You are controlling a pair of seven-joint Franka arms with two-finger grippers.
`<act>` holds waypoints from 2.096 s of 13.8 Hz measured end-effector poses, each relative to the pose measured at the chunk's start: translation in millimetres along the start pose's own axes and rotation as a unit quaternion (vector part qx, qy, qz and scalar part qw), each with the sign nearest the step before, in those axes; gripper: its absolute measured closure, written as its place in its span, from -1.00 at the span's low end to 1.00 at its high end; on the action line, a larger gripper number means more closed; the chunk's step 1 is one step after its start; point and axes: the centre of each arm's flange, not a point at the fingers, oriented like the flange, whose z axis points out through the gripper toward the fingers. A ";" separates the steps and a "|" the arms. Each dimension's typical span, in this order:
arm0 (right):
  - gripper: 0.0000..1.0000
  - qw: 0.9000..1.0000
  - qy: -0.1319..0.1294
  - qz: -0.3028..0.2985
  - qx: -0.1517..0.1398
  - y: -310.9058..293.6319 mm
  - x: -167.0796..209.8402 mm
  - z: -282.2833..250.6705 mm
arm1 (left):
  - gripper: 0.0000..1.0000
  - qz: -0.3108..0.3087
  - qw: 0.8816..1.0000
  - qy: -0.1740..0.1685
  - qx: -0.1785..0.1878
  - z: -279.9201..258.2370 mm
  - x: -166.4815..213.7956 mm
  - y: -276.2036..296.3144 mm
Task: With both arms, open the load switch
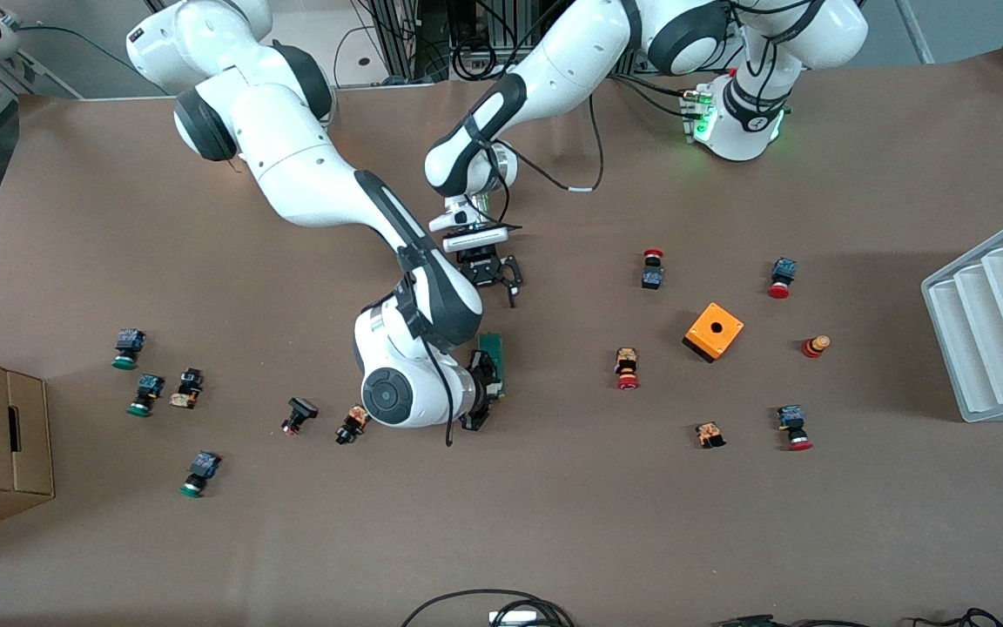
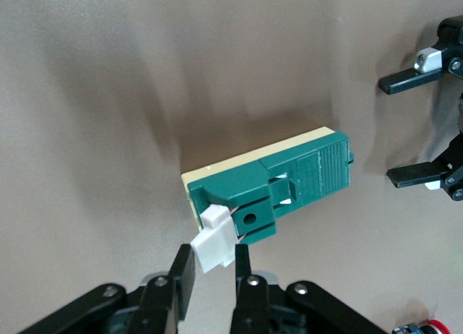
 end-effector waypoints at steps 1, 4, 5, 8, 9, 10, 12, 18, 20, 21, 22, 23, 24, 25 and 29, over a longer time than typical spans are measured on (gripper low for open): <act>0.42 1.000 0.000 0.000 0.000 0.4 0.1 0.0 | -1.00 0.000 1.000 0.000 0.000 0.0 0.0 0.0; 0.42 1.000 0.001 -0.003 -0.001 1.2 1.2 -0.2 | -1.00 0.000 1.000 0.000 0.000 0.0 0.0 0.0; 0.42 1.000 0.001 -0.004 -0.001 1.9 1.1 -0.2 | -1.00 0.000 1.000 0.000 0.000 0.0 0.0 0.0; 0.42 1.000 0.001 -0.006 -0.001 3.7 0.7 -0.9 | -1.00 0.000 1.000 0.000 0.000 0.0 0.0 0.0; 0.42 1.000 0.002 -0.006 -0.002 4.9 0.6 -1.0 | -1.00 0.000 1.000 0.000 0.000 0.0 0.0 0.0; 0.42 1.000 0.003 -0.007 -0.004 6.9 0.5 -0.3 | -1.00 0.000 1.000 0.000 0.000 0.0 0.0 0.0; 0.42 1.000 0.005 -0.009 -0.012 13.3 -0.3 4.8 | -1.00 0.000 1.000 0.000 0.000 0.0 0.0 0.0; 0.43 1.000 0.009 -0.012 -0.021 23.9 -2.4 8.8 | -1.00 0.000 1.000 0.000 0.000 0.0 0.0 0.0; 0.43 1.000 0.007 -0.013 -0.020 25.1 -3.3 5.1 | -1.00 0.000 1.000 0.000 0.000 0.0 0.0 0.0; 0.43 1.000 0.006 -0.014 -0.020 25.8 -3.8 2.9 | -1.00 0.000 1.000 0.000 0.000 0.0 0.0 0.0; 0.43 1.000 0.006 -0.014 -0.019 27.1 -4.0 0.1 | -1.00 0.000 1.000 0.000 0.000 0.0 0.0 0.0; 0.43 1.000 0.005 -0.015 -0.019 28.2 -4.7 -2.9 | -1.00 0.000 1.000 0.000 0.000 0.0 0.0 0.0; 0.43 1.000 0.004 -0.016 -0.020 29.8 -5.7 -5.3 | -1.00 0.000 1.000 0.000 0.000 0.0 0.0 0.0; 0.43 1.000 0.005 -0.018 -0.021 31.7 -6.2 -6.1 | -1.00 0.000 1.000 0.000 0.000 0.0 0.0 0.0; 0.43 0.999 0.013 -0.026 -0.023 36.7 -4.7 -5.1 | -1.00 0.000 1.000 0.000 0.000 0.0 0.0 0.0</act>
